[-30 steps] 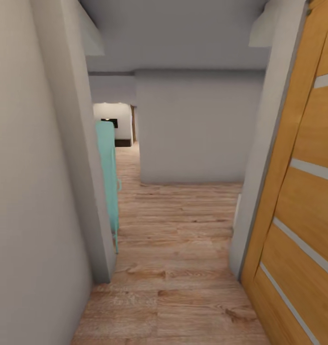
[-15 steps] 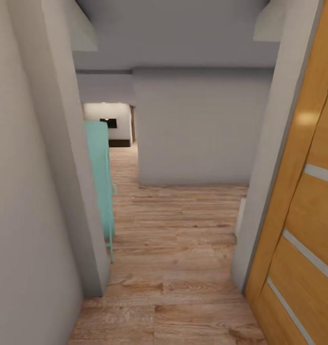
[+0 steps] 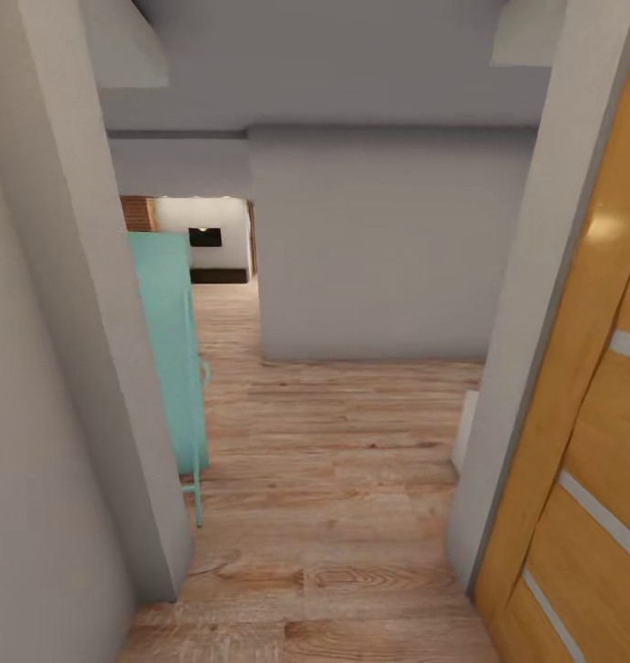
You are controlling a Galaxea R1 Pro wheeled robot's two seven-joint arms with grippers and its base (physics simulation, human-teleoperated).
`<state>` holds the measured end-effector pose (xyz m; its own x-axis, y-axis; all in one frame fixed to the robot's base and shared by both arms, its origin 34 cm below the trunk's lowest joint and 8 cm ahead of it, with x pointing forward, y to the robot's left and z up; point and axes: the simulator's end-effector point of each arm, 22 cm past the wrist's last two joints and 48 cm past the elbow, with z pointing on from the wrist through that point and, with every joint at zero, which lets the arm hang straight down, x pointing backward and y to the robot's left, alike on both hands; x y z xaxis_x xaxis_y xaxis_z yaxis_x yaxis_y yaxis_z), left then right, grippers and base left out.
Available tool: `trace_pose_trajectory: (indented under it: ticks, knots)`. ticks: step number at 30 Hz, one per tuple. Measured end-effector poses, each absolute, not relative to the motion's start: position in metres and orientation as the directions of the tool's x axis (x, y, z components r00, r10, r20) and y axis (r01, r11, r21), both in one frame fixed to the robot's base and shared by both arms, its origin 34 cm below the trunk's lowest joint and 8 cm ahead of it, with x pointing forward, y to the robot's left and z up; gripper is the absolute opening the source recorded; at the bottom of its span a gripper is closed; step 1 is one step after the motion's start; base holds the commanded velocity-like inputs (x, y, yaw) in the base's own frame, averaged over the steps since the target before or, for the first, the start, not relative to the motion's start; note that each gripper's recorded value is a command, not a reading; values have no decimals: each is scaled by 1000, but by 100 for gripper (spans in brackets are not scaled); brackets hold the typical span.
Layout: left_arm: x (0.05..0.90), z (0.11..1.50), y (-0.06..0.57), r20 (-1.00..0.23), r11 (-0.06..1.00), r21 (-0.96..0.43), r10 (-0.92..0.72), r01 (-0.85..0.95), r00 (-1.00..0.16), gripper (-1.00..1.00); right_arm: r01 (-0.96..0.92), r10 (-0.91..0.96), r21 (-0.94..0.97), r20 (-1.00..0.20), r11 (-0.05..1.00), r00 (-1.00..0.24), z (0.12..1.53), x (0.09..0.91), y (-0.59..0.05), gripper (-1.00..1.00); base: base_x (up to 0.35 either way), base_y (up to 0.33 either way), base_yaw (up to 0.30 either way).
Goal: Move the two storage containers from the living room to the garage. In the garage, place one container on the floor and stack the other container on top of it (either order is fine).
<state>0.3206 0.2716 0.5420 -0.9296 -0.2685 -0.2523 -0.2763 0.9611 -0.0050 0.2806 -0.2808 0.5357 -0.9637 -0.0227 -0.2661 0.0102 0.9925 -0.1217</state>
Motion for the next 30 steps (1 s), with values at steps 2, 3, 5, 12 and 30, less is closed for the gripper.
trace_pose_trajectory:
  ticks: [2,3,5,12,30]
  knots:
    - [320,542,272,-252,961,-5,-269,-276,-930,100,9,-24,-122,-266,992,-964,536,281,-281,100,322,-10,0]
    - [321,542,272,-252,961,-5,-269,-276,-930,100,9,-24,-122,-266,992,-964,536,281,-281,100,323,-4,0]
    - [320,542,272,-252,961,-5,-269,-276,-930,100,8,-24,-122,-265,992,-964,536,280,-281,100,323,-2,0]
    - [320,542,272,-248,961,-5,-269,-276,-931,100,8,-25,-122,-265,992,-964,536,280,-281,100,324,0,0]
    - [321,542,273,-256,961,-4,-268,-276,-929,100,8,-25,-122,-266,992,-964,536,280,-281,100,324,0,0]
